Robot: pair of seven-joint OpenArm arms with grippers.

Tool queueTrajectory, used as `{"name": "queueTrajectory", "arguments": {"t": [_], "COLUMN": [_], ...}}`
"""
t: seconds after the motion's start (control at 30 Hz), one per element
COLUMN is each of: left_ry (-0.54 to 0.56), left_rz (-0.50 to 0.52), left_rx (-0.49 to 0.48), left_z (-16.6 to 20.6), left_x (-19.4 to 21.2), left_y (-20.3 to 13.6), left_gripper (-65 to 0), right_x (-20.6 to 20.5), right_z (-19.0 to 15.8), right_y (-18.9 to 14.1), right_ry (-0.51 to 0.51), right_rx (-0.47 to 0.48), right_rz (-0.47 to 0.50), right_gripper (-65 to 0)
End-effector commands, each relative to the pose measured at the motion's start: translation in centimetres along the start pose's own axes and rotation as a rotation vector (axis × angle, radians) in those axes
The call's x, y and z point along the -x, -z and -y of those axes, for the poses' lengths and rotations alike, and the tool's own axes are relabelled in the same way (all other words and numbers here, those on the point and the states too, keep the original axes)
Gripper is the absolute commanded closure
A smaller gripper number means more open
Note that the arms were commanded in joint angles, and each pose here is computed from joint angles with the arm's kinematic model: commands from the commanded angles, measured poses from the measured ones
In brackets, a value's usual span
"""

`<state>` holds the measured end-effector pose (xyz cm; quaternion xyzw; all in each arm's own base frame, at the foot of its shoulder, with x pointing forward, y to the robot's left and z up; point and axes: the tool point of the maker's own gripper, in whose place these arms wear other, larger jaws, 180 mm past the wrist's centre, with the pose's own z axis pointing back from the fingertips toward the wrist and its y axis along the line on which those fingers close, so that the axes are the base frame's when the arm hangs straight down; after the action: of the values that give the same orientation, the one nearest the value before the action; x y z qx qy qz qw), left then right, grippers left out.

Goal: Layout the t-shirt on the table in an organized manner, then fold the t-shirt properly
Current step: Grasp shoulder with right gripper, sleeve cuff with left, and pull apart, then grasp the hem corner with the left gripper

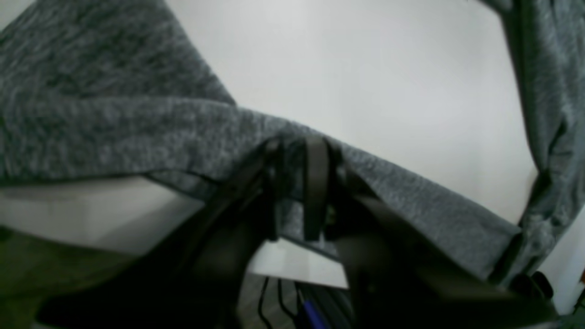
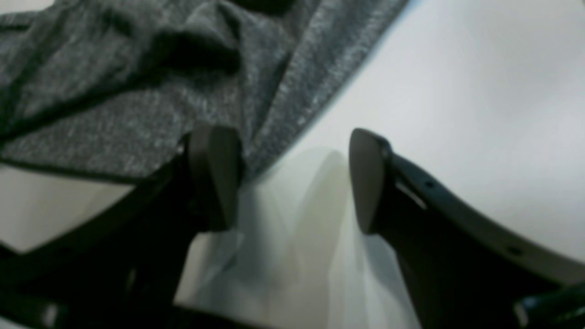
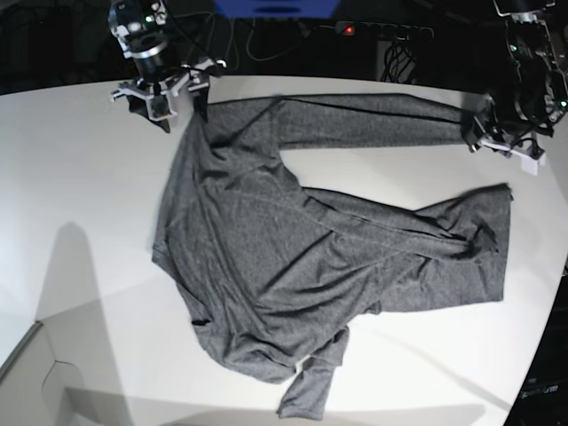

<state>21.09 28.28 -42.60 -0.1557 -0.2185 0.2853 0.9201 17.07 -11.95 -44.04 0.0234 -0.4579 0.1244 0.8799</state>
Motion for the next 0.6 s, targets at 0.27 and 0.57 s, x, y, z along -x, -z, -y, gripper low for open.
{"name": "queueTrajectory", "arguments": {"t": [0.27, 0.57], "left_ry": [-0.025, -0.103], "left_rz": [0.250, 0.416], "left_rx": [-0.006, 0.070], "left_z": [-0.6, 1.1], "left_x": [-7.1, -12.4], "left_y": [-5.2, -7.0], "left_gripper": [-8.7, -12.1], "right_x": [-0.1, -3.5], "right_z": [2.1, 2.5], "right_y": [-1.9, -1.9], "right_ry": [-0.018, -0.025], "right_rx": [0.060, 0.070], "right_rz": [-0.046, 0.038], "right_gripper": [-38.1, -38.1]}}
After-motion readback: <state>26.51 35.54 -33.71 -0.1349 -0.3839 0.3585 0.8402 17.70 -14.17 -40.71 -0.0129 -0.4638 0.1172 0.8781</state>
